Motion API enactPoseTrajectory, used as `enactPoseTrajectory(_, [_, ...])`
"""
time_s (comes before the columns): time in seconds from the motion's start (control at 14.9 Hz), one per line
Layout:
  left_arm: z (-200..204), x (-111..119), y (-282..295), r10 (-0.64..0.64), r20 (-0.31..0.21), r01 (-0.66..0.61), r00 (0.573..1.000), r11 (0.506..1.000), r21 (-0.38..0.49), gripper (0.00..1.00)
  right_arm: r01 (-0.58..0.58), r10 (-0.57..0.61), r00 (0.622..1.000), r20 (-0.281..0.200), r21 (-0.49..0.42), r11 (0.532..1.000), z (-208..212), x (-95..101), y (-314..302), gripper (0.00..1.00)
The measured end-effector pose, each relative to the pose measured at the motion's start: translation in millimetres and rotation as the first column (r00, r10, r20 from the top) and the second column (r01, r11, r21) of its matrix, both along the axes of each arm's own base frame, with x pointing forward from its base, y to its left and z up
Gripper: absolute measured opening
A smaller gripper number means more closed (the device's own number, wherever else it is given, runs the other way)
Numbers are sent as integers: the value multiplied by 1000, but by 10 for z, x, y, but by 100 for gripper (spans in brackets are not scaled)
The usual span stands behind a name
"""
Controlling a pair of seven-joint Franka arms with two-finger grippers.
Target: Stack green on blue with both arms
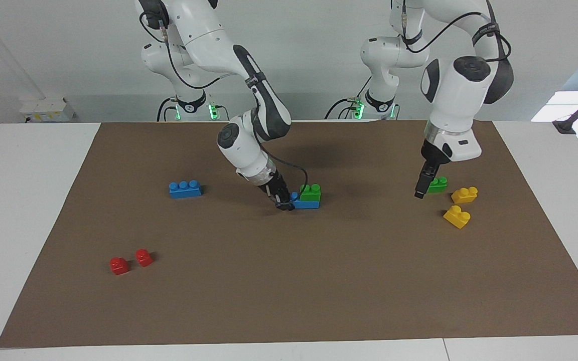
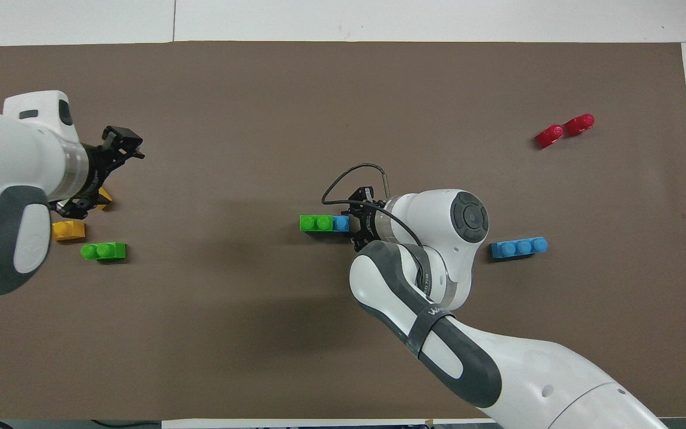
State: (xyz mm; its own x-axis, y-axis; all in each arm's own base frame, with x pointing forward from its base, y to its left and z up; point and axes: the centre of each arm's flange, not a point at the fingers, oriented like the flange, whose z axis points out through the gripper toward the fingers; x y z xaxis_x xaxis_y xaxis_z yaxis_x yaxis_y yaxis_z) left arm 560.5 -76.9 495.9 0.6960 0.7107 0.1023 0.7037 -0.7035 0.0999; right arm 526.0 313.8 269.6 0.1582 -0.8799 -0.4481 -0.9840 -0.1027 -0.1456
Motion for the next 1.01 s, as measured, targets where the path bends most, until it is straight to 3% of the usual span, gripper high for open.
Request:
enactPoseTrajectory(0.07, [114,-13,194,-65,-19,65,998,998,-2,100,0,0,1000,0,0,1000,-1,0,0,50])
enactPoseTrajectory(0.2, [347,-45,515,-185,-53,185,981,983,5,100,5,-5,1000,6,-2,1000,-16,9,-8,60])
enactPoseTrajectory(0.34, [556,-66,709,-289,-74,291,954,957,9,100,5,-5,1000,7,-3,1000,-26,6,-4,61])
enactPoseTrajectory(0.4, [661,-72,759,-334,-79,336,939,942,10,100,8,-8,1000,11,-5,1000,-37,10,-11,68])
enactPoseTrajectory(0.54, [873,-78,770,-388,-77,390,919,921,15,100,8,-8,1000,9,-7,1000,-56,6,-11,70])
enactPoseTrajectory(0.74, [1126,-108,725,-422,-81,425,903,905,15,100,5,-5,1000,-1,-18,1000,-140,-17,-51,90])
enactPoseTrajectory(0.87, [1233,-151,676,-484,-101,487,869,873,9,100,1,-1,1000,1,-18,1000,-140,-17,-51,90])
enactPoseTrajectory(1.01, [1274,-185,657,-550,-120,554,826,832,1,100,-11,11,1000,4,-23,1000,-167,-22,-73,100])
